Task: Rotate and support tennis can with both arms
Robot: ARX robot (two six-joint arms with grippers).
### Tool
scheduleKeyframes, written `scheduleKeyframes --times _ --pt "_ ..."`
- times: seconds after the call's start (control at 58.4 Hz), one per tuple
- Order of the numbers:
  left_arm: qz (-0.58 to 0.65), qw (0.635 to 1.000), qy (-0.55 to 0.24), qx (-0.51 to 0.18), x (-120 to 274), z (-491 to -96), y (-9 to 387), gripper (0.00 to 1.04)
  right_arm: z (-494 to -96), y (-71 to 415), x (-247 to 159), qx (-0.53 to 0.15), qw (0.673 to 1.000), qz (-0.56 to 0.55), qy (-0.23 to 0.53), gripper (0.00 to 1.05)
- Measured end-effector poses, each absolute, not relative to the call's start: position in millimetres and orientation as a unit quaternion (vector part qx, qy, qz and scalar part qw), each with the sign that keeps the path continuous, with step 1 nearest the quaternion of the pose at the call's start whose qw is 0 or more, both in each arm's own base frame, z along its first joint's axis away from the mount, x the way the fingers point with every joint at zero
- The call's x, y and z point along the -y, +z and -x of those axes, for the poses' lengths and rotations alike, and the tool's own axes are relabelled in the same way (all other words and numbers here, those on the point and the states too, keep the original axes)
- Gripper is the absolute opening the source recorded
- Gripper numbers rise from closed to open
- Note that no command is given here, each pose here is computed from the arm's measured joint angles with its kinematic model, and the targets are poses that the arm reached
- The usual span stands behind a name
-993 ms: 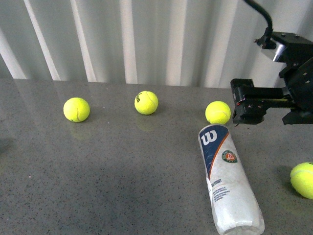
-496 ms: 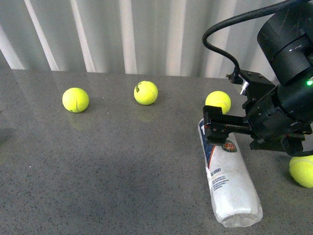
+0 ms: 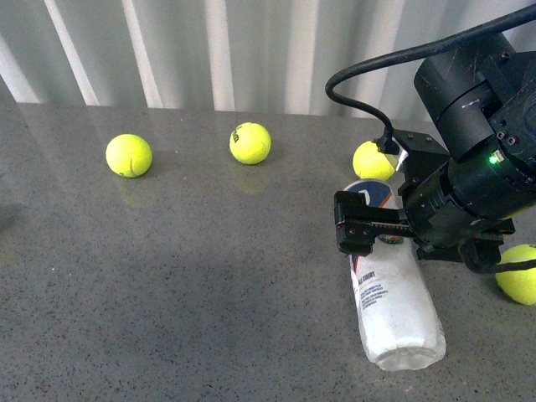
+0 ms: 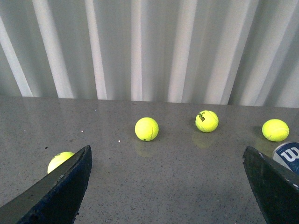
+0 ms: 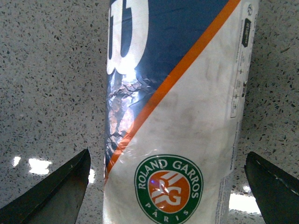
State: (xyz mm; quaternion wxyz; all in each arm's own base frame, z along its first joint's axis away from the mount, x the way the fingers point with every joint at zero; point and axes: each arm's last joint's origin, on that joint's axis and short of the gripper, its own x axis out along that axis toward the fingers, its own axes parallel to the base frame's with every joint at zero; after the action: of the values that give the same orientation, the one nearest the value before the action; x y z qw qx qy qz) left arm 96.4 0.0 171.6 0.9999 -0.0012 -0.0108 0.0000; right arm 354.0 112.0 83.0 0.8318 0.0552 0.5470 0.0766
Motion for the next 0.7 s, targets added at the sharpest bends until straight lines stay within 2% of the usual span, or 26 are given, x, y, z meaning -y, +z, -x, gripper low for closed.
scheduleKeyframes --times 0.24,0.394,0.702 --pt "0.001 1.000 0.000 0.011 0.0 -96.4 171.6 0.98 -354.1 82.5 -111.9 -0.545 0.833 -0.048 0.076 0.65" --pt "0.001 1.000 0.000 0.011 0.0 -96.4 171.6 0.98 -353.6 82.6 -113.6 -0.545 0.834 -0.044 0.077 0.48" --pt "0.001 1.000 0.000 0.011 0.0 -96.4 171.6 0.98 -351.3 90.5 -119.0 -0.535 0.840 -0.034 0.085 0.24"
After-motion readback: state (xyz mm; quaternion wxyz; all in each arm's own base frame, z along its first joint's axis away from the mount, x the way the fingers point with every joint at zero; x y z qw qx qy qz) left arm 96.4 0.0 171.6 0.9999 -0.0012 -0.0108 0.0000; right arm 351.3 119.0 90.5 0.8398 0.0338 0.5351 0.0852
